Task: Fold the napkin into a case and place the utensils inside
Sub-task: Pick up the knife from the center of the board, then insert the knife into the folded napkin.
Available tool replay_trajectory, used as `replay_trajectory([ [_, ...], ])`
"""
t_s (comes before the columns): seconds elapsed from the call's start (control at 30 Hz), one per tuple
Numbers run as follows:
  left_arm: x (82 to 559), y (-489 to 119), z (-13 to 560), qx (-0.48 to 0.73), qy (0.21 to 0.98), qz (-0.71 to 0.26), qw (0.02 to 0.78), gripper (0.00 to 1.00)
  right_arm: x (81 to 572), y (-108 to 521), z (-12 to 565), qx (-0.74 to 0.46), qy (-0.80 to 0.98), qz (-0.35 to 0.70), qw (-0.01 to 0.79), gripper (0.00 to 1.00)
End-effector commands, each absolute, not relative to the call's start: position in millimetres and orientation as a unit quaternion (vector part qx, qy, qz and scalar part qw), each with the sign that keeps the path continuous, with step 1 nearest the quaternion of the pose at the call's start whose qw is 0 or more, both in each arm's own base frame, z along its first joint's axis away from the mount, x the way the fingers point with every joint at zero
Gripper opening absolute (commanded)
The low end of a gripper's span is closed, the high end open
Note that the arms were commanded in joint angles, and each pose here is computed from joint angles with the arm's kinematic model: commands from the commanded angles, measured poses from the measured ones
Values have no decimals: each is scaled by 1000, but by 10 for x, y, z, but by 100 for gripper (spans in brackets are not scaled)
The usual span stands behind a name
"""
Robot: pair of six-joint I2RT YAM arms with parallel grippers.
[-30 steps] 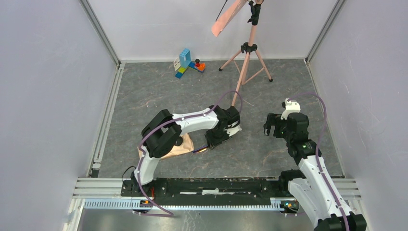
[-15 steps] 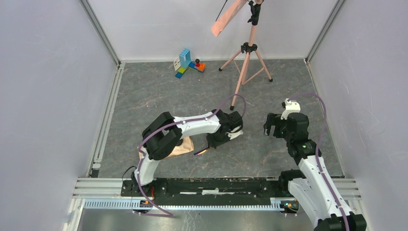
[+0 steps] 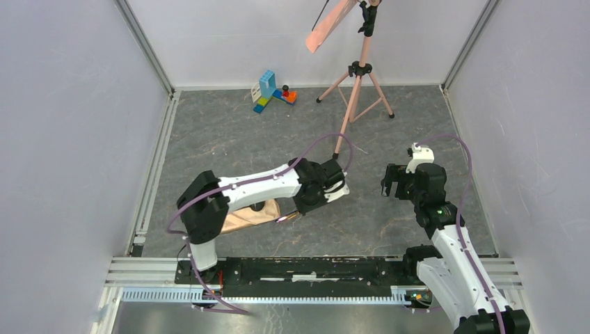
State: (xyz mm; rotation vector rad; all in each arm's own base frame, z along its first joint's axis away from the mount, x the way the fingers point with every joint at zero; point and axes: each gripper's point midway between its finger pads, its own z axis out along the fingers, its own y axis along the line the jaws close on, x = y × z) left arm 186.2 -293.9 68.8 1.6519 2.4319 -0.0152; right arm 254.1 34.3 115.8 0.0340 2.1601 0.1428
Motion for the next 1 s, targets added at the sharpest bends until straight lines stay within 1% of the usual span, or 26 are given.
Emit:
replay_trajectory([
  [0.0,1896,-2646,835,613,780,23,127,2,2600,344,1245,9,870,59,489,95],
  [0.07,1903,-2525,823,628,765,27,141,2,2595,398,1247,1,870,71,488,95],
  [0.2,1979,-2321,849,626,761,10,172,2,2593,438,1260,-5,869,74,489,95],
  [0.27,2045,-2293,895,629,750,-4,205,2,2585,464,1244,-10,870,75,487,95],
  [0.33,2076,-2293,894,632,742,-25,223,2,2583,490,1250,-15,869,76,488,95],
  [0.73,2095,-2099,678,626,756,-29,188,2,2569,536,1272,-25,867,73,492,96],
  [0.97,2090,-2001,566,624,759,-26,186,2,2560,565,1282,-31,866,74,494,96],
])
